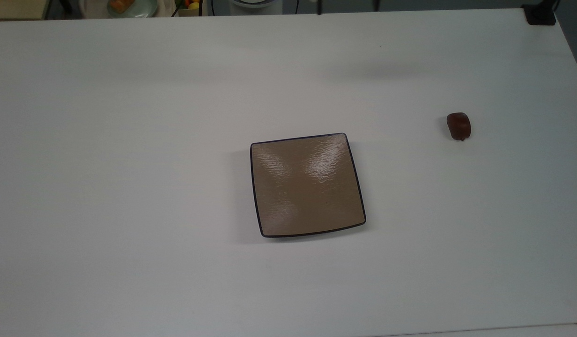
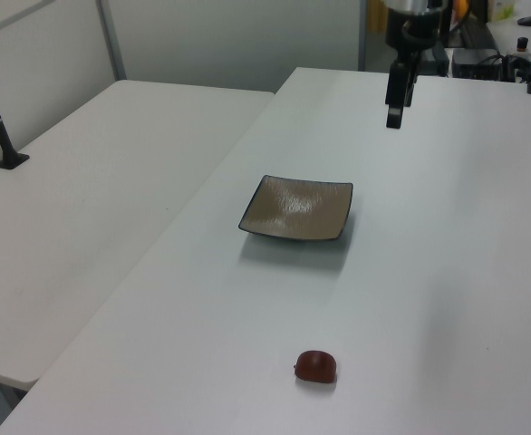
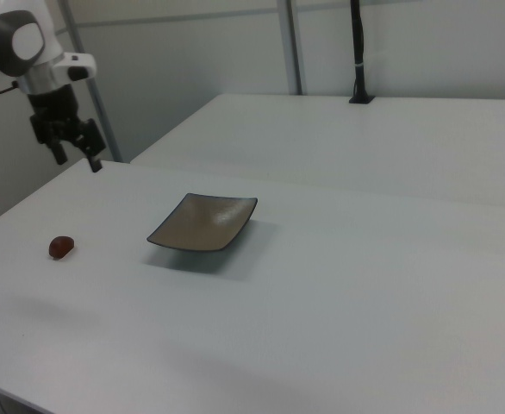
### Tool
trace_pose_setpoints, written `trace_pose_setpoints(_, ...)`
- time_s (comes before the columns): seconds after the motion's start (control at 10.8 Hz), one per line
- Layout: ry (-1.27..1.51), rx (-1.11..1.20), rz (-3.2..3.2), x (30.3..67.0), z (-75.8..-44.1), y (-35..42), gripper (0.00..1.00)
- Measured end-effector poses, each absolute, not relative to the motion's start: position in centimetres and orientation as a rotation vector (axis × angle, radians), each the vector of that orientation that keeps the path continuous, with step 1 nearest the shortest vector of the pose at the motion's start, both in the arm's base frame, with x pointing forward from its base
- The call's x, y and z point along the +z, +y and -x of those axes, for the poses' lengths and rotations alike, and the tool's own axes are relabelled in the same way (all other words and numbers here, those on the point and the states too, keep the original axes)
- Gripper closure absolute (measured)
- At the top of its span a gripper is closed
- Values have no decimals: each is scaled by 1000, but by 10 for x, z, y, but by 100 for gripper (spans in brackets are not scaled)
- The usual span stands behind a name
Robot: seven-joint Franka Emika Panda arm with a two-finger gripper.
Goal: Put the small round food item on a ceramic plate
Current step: 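Move the open gripper over the dark-red food item and lower it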
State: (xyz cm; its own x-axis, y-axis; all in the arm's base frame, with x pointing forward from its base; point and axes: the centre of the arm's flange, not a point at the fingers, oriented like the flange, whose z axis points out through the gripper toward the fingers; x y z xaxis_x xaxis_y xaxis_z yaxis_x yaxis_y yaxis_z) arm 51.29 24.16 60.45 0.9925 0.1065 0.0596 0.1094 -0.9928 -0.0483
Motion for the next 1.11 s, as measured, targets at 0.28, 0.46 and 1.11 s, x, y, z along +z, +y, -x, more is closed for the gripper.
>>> trace_pose_setpoints(0.28,-188,-60,3085,592,-489,302,0)
trace_pose_setpoints(0.46,-159,-44,3078,585,-486,324,0)
trace_pose_setpoints(1.11,-220,3,3084,507,-495,411,0)
